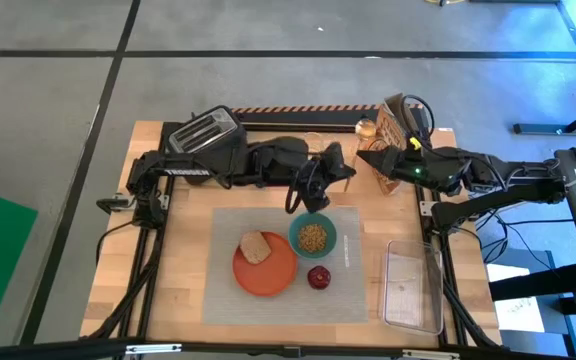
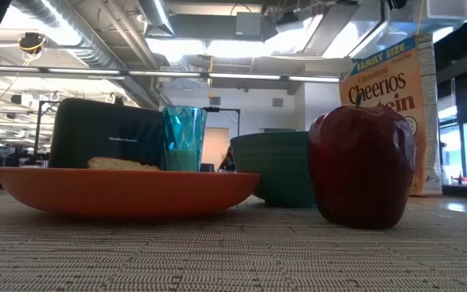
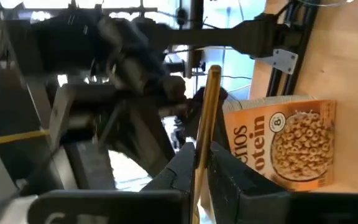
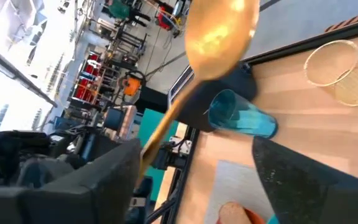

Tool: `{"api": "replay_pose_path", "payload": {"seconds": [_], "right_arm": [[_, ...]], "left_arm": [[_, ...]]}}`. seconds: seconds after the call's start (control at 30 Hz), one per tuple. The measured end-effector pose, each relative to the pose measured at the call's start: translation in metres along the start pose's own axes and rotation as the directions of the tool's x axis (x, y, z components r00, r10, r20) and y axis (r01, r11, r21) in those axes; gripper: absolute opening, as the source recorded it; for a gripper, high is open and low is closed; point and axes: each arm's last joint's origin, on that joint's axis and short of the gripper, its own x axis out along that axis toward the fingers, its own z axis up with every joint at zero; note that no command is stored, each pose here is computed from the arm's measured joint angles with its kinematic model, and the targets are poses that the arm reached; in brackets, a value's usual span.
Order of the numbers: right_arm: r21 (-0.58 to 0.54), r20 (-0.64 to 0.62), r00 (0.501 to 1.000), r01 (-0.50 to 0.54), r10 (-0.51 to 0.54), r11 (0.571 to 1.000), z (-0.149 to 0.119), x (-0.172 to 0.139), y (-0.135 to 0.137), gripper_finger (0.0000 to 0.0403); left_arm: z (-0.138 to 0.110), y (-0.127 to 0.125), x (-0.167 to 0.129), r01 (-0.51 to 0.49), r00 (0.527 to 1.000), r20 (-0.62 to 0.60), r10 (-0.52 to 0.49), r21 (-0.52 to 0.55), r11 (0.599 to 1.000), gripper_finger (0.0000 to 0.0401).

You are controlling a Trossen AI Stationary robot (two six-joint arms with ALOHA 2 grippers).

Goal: Arrange a breakfast setting
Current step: Put the spoon right next to the cereal bowl on the placemat

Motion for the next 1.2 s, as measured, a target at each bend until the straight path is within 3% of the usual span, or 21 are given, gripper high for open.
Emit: {"api": "replay_pose_path", "payload": {"seconds": [0.27, 0.57, 0.83, 1.03, 1.2], "right_arm": [[0.039, -0.014, 0.997, -0.074, 0.074, 0.997, -0.001, 0.004, 0.008, 0.0186], [0.041, -0.039, 0.995, -0.096, 0.097, 0.995, -0.002, 0.004, 0.010, 0.0054], [-0.015, -0.034, 0.990, -0.140, 0.139, 0.990, -0.001, 0.003, 0.014, 0.0014], [-0.062, -0.042, 0.996, -0.085, 0.082, 0.994, -0.002, 0.003, 0.009, 0.0011], [-0.133, -0.040, 0.999, 0.012, -0.017, 0.991, -0.005, 0.005, -0.002, 0.0008]], "left_arm": [[0.020, -0.006, -0.002, 0.018, 1.000, -0.004, -0.017, 0.177, 0.984, 0.0023], [0.020, -0.006, -0.003, 0.017, 0.999, -0.049, -0.009, 0.151, 0.988, 0.0023], [0.025, -0.005, -0.004, 0.006, 0.999, -0.044, 0.000, 0.145, 0.989, 0.0023], [0.020, -0.007, -0.002, 0.012, 0.999, -0.037, -0.013, -0.022, 1.000, 0.0050], [0.013, -0.006, -0.003, 0.019, 0.999, -0.034, -0.028, -0.232, 0.972, 0.0102]]}}
